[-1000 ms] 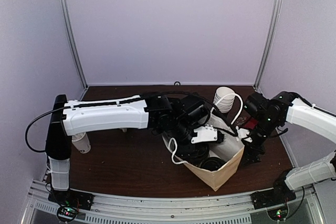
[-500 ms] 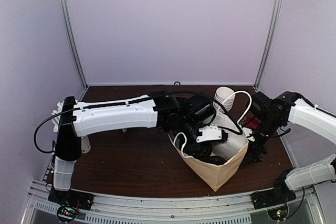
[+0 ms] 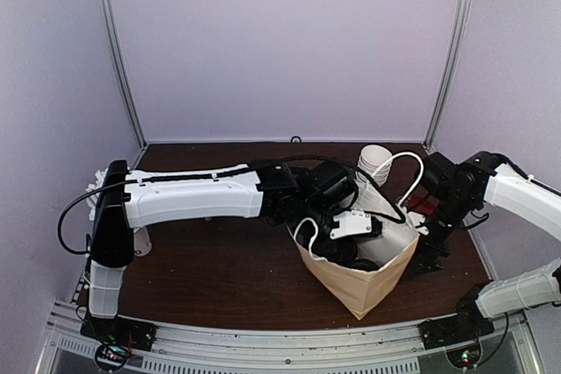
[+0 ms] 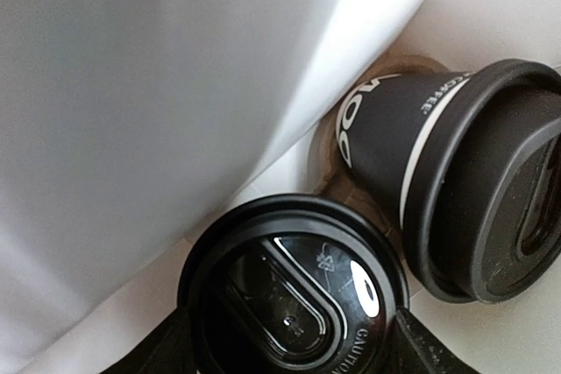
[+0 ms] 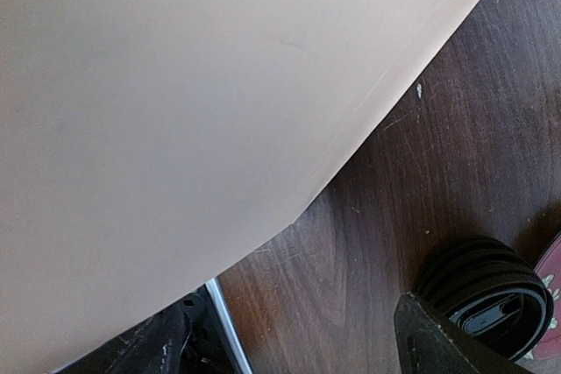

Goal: Pack the takeout coffee

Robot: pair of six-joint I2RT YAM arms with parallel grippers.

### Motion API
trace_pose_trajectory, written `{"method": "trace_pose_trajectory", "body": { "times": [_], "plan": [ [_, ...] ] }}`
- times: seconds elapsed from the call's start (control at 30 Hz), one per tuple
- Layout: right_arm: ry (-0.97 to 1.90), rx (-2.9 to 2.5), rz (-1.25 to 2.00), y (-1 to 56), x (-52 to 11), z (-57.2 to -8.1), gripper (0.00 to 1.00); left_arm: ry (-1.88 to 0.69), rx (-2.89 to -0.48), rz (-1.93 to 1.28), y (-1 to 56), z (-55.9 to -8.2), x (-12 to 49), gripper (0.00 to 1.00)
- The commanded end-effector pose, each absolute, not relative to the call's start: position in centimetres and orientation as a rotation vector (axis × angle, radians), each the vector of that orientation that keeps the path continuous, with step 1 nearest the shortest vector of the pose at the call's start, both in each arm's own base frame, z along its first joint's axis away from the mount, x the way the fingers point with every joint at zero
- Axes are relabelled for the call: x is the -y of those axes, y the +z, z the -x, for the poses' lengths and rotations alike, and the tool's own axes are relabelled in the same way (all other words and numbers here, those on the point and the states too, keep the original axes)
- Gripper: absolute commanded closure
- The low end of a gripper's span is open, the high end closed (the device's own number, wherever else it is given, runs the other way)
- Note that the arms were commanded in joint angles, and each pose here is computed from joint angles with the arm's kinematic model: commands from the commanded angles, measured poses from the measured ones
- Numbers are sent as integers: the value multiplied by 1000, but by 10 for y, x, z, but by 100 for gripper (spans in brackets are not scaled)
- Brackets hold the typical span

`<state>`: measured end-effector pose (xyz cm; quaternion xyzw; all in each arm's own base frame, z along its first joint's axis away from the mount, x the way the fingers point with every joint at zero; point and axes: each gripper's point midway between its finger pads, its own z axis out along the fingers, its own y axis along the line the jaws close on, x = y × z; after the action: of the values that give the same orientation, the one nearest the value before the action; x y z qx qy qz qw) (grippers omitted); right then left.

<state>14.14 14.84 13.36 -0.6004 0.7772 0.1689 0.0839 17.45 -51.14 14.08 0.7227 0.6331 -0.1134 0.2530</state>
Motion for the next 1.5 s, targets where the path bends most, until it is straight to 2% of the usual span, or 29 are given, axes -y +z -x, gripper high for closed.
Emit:
{"method": "trace_pose_trajectory", "body": {
  "times": [0.0, 0.1, 0.37, 0.4, 0.43, 0.83, 1.17, 1.47],
  "plan": [
    [630, -2179, 1784, 171, -164, -132, 12, -309, -1894, -2036, 84, -164, 494, 62],
    [626, -2157, 1786, 185, -163, -129, 10, -300, -1875, -2003, 103, -168, 494, 56],
    [612, -2130, 1759, 207, -164, -130, 7, -367, -1818, -1901, 165, -167, 495, 26],
    [613, -2124, 1757, 209, -165, -131, 7, -371, -1817, -1886, 170, -168, 494, 10],
    [616, -2120, 1755, 210, -165, -131, 7, -374, -1812, -1873, 177, -168, 494, 3],
    [669, -2077, 1748, 221, -178, -139, 7, -389, -1719, -1712, 247, -177, 490, 3],
    [998, -1928, 1630, 295, -223, -146, 10, -429, -1636, -1584, 302, -179, 480, 3],
    [1146, -1922, 1525, 331, -259, -171, 19, -448, -1532, -1349, 368, -192, 470, 3]
  ]
}}
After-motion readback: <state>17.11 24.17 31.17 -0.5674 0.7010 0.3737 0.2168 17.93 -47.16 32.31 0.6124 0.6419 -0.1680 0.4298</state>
